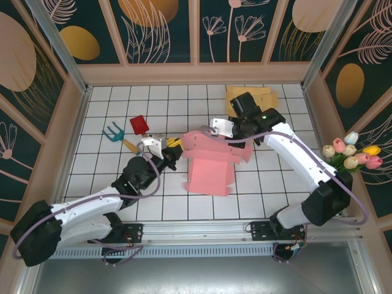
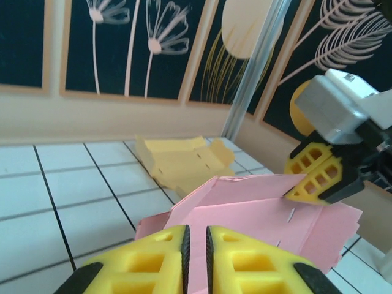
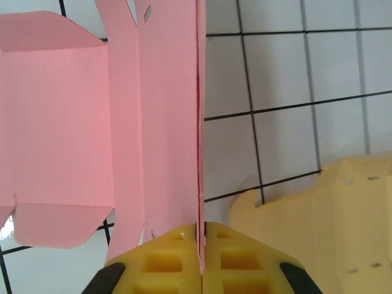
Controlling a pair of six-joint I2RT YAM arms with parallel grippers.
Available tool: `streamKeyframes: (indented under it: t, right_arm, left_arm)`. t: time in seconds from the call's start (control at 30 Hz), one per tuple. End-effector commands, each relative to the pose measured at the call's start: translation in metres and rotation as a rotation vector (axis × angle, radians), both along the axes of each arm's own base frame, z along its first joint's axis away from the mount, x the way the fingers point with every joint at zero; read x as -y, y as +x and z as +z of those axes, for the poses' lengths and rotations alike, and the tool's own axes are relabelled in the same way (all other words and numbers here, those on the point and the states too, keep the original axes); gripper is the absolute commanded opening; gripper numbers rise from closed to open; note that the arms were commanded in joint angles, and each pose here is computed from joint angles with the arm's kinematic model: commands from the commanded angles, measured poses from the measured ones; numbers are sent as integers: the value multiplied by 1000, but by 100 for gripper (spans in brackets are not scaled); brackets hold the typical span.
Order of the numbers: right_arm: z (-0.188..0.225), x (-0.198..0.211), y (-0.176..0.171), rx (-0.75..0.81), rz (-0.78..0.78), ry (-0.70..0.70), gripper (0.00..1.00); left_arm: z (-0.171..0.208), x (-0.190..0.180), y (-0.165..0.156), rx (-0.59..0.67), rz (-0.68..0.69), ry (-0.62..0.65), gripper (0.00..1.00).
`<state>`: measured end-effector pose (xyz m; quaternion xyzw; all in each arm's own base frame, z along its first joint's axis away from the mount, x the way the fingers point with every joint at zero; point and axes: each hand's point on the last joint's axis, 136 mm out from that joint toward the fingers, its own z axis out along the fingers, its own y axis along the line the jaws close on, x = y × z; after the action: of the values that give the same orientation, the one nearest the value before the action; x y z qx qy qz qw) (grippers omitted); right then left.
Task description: Fold the paper box
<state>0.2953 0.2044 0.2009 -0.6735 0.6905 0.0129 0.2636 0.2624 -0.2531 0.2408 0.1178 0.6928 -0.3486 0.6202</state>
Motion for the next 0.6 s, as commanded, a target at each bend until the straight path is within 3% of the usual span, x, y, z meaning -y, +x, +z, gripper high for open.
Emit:
streamKeyframes:
  t: [0.0,0.37,0.57]
  right_arm:
    - [-13,-4,7,-10,58,56,0]
    - [-61,6,21,-52,62,69,0]
    - [-75,9,27,-40,62,80,0]
  left_arm:
    - [-6,7,6,-72,7,-28,16]
    - [-67,32,36,-283,57,-4,11]
    - [-94,30,56,-348,158,31,8]
